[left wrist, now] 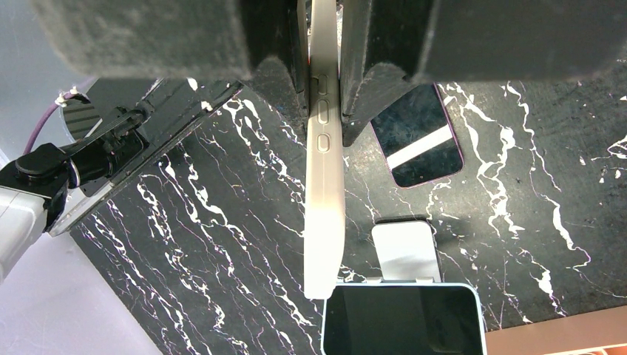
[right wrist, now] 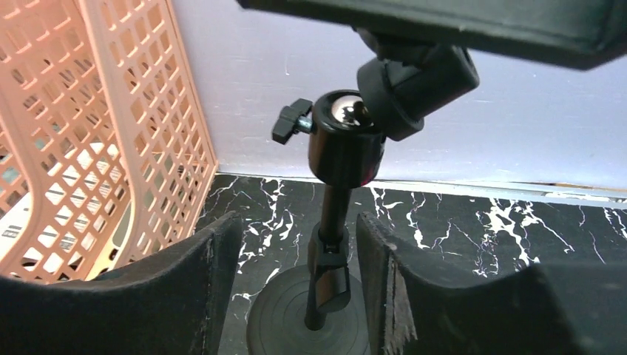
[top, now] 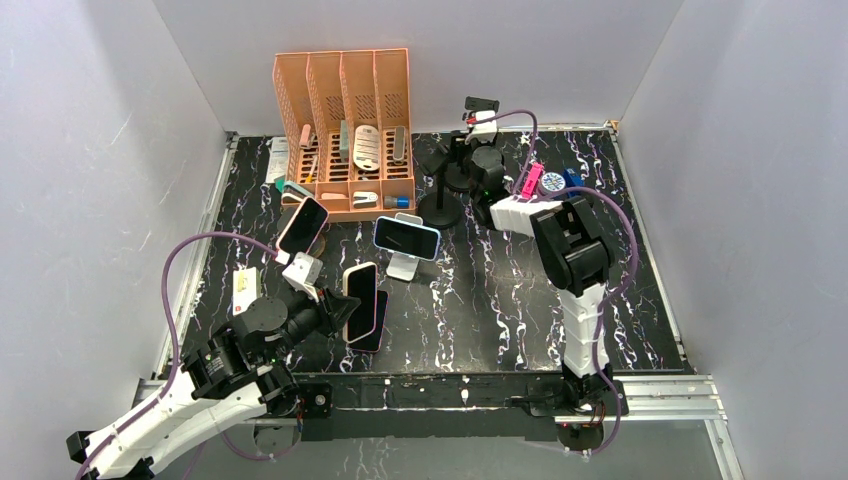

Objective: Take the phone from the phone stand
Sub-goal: Move the phone stand to the center of the board.

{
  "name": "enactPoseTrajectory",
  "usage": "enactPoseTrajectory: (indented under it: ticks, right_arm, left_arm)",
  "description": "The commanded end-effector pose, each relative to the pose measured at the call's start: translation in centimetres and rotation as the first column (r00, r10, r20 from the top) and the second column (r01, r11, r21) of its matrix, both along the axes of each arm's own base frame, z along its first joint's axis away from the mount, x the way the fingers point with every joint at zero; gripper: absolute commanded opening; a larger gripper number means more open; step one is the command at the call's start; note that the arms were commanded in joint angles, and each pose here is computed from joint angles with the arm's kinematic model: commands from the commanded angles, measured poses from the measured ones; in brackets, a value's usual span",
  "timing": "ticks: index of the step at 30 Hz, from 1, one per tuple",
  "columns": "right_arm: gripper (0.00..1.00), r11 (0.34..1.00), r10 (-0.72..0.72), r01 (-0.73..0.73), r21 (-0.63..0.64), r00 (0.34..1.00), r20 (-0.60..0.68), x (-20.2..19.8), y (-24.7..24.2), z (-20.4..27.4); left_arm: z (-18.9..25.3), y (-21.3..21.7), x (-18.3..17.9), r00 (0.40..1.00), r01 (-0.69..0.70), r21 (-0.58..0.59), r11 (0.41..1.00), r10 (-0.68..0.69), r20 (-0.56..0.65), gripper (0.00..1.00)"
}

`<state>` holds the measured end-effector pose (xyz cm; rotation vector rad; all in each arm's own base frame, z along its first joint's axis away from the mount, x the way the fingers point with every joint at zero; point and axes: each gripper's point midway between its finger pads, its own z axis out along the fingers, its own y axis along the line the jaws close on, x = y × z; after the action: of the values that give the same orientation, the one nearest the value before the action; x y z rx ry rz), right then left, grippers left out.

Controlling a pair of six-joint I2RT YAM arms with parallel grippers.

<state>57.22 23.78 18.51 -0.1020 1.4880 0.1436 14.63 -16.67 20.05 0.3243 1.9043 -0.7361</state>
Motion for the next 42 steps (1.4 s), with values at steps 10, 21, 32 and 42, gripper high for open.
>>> enactPoseTrajectory:
  ticks: [10, 21, 32, 42]
  right_arm:
    - [0.88, 0.997, -0.014, 0.011, 0.070, 0.999, 0.051, -5.5, -1.2, 7.8]
    - [0.99, 0.989, -0.069, 0.072, 0.133, 0.997, -0.031, -14.7, -6.1, 9.9]
    - [0.94, 0.830, 0.513, -0.453, 0.325, 0.848, -0.129, -25.7, 0.0, 13.4]
    - [0.89, 0.191, 0.979, -0.831, 0.523, 0.196, -0.046, -42.1, 4.4, 13.3]
  left_arm:
    - [2.3, -0.3, 0.4, 0.998, -0.004, -0.071, 0.997, 0.008, 0.055, 0.00]
    - [2.4, -0.6, 0.1, 0.999, 0.019, -0.084, 0.996, -0.015, 0.051, 0.00]
    - [2.7, -1.6, -0.7, 0.995, 0.088, -0.108, 0.990, -0.082, 0.058, 0.00]
    - [8.3, -5.9, -5.0, 0.914, 0.404, -0.360, 0.841, -0.354, 0.198, 0.00]
